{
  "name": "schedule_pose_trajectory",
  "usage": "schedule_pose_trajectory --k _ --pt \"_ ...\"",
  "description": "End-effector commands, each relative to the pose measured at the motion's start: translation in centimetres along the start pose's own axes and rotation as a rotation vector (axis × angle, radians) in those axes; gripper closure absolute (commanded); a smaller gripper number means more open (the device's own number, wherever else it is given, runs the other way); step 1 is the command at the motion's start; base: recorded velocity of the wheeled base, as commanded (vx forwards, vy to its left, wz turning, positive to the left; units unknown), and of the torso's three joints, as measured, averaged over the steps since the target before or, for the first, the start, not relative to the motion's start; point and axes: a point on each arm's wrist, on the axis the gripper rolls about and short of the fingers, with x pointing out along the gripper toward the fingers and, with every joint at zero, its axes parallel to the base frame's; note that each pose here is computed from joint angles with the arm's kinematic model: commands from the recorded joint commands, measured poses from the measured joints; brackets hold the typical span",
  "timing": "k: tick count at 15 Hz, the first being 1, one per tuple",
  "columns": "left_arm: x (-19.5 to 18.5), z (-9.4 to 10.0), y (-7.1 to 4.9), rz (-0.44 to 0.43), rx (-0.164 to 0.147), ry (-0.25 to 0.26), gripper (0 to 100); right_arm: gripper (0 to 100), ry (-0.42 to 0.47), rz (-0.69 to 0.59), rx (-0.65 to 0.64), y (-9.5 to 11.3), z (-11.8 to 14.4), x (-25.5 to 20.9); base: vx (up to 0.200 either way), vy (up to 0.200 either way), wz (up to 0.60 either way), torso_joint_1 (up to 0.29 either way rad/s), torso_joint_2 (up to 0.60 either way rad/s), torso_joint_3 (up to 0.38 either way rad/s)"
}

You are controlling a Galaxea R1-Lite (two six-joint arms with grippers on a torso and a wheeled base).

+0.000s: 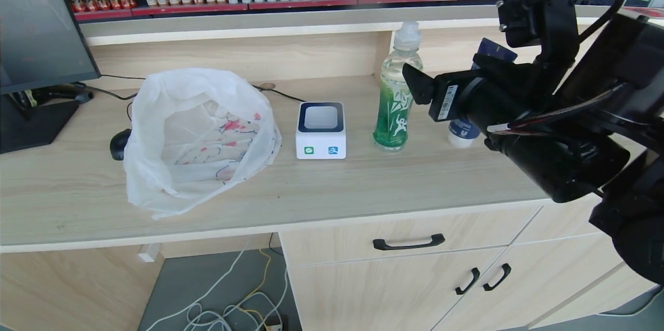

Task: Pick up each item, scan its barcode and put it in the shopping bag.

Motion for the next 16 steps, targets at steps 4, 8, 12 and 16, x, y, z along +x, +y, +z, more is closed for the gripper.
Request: schedule_pose_trajectory --k 4,8,12,16 --pt "0.0 0.0 0.0 0.001 -0.001 0.000 0 0 0.065 -0.017 -0.025 1.7 -2.9 2.0 0.000 0.000 0.00 0.000 0.00 0.000" --pt "0.0 0.0 0.0 0.001 -0.001 0.000 0 0 0.066 -0.016 -0.037 1.8 -3.1 2.2 0.000 0.000 0.00 0.000 0.00 0.000" --pt "0.0 0.0 0.0 0.001 -0.001 0.000 0 0 0.070 -0.017 -0.039 2.2 -3.6 2.9 0.000 0.000 0.00 0.000 0.00 0.000" --pt "0.0 0.0 0.0 0.001 -0.001 0.000 0 0 0.041 -0.028 -0.056 2.2 -3.0 3.9 0.000 0.000 0.00 0.000 0.00 0.000"
